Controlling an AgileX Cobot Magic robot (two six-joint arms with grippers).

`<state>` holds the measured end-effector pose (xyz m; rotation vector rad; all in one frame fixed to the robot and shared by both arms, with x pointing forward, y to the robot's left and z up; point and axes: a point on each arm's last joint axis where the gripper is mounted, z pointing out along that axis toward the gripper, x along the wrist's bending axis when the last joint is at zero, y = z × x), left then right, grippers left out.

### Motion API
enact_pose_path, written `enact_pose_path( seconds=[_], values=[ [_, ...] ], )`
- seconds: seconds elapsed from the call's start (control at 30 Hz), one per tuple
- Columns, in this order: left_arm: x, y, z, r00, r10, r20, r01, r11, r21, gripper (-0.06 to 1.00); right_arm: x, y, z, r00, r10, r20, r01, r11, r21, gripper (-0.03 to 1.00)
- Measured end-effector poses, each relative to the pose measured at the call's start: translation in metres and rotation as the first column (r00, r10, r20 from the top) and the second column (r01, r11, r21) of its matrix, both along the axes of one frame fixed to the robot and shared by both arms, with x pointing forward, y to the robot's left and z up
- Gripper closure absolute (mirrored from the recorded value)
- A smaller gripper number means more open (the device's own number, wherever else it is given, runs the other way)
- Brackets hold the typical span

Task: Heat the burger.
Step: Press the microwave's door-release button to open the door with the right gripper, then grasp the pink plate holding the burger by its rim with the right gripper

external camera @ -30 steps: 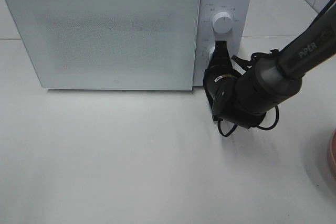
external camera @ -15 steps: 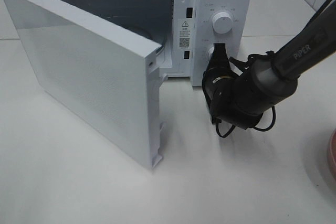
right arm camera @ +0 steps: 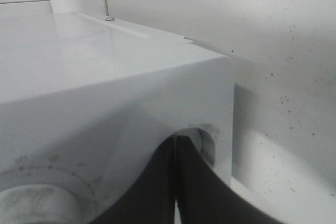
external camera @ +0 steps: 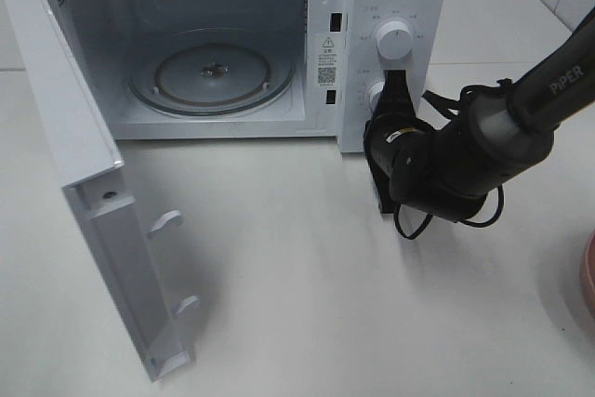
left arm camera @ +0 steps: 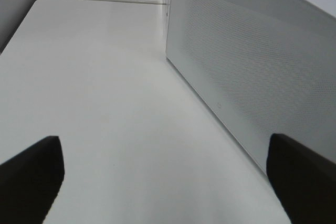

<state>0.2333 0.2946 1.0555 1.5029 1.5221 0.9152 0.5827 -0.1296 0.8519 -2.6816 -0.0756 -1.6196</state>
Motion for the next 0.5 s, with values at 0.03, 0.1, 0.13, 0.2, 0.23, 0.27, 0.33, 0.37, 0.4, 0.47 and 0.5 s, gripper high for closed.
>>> enact_pose_path(
  seconds=[0.03, 0.1, 0.13, 0.2, 0.23, 0.27, 0.33, 0.37, 0.4, 0.47, 0.5],
  values=[
    [0.0, 0.0, 0.0, 1.0, 0.0, 0.0, 0.0, 1.0, 0.0, -0.02, -0.004, 0.0, 0.0, 1.0, 0.003, 0.011, -0.003, 1.0, 0.001, 0.96],
    [0.0, 0.0, 0.0, 1.0, 0.0, 0.0, 0.0, 1.0, 0.0, -0.02, -0.006, 0.001, 0.002, 1.0, 0.003, 0.013, -0.003, 1.0, 0.006, 0.96],
    [0.0, 0.0, 0.0, 1.0, 0.0, 0.0, 0.0, 1.0, 0.0, -0.02, -0.011, 0.001, 0.005, 1.0, 0.012, 0.017, -0.012, 1.0, 0.006, 0.96],
    [0.0, 0.0, 0.0, 1.0, 0.0, 0.0, 0.0, 1.0, 0.0, -0.02, -0.014, 0.002, 0.006, 1.0, 0.017, 0.02, -0.017, 1.0, 0.003, 0.96],
    [0.0, 0.0, 0.0, 1.0, 0.0, 0.0, 0.0, 1.0, 0.0, -0.02, -0.019, 0.002, 0.012, 0.999, 0.03, 0.045, -0.03, 1.0, -0.004, 0.96],
    [0.0, 0.0, 0.0, 1.0, 0.0, 0.0, 0.0, 1.0, 0.0, -0.02, -0.022, 0.002, 0.015, 0.998, 0.038, 0.054, -0.037, 0.999, -0.005, 0.96],
    [0.0, 0.0, 0.0, 1.0, 0.0, 0.0, 0.0, 1.0, 0.0, -0.02, -0.027, 0.0, 0.02, 0.997, 0.044, 0.061, -0.043, 0.999, -0.01, 0.96],
    [0.0, 0.0, 0.0, 1.0, 0.0, 0.0, 0.0, 1.0, 0.0, -0.02, -0.029, -0.001, 0.023, 0.997, 0.047, 0.064, -0.046, 0.999, -0.012, 0.96],
    [0.0, 0.0, 0.0, 1.0, 0.0, 0.0, 0.0, 1.0, 0.0, -0.02, -0.029, -0.001, 0.023, 0.997, 0.047, 0.064, -0.046, 0.999, -0.012, 0.96],
    [0.0, 0.0, 0.0, 1.0, 0.0, 0.0, 0.0, 1.0, 0.0, -0.02, -0.035, -0.004, 0.027, 0.996, 0.059, 0.065, -0.057, 0.998, -0.029, 0.96],
    [0.0, 0.0, 0.0, 1.0, 0.0, 0.0, 0.0, 1.0, 0.0, -0.02, -0.038, -0.006, 0.029, 0.996, 0.063, 0.065, -0.061, 0.997, -0.038, 0.96]
  ],
)
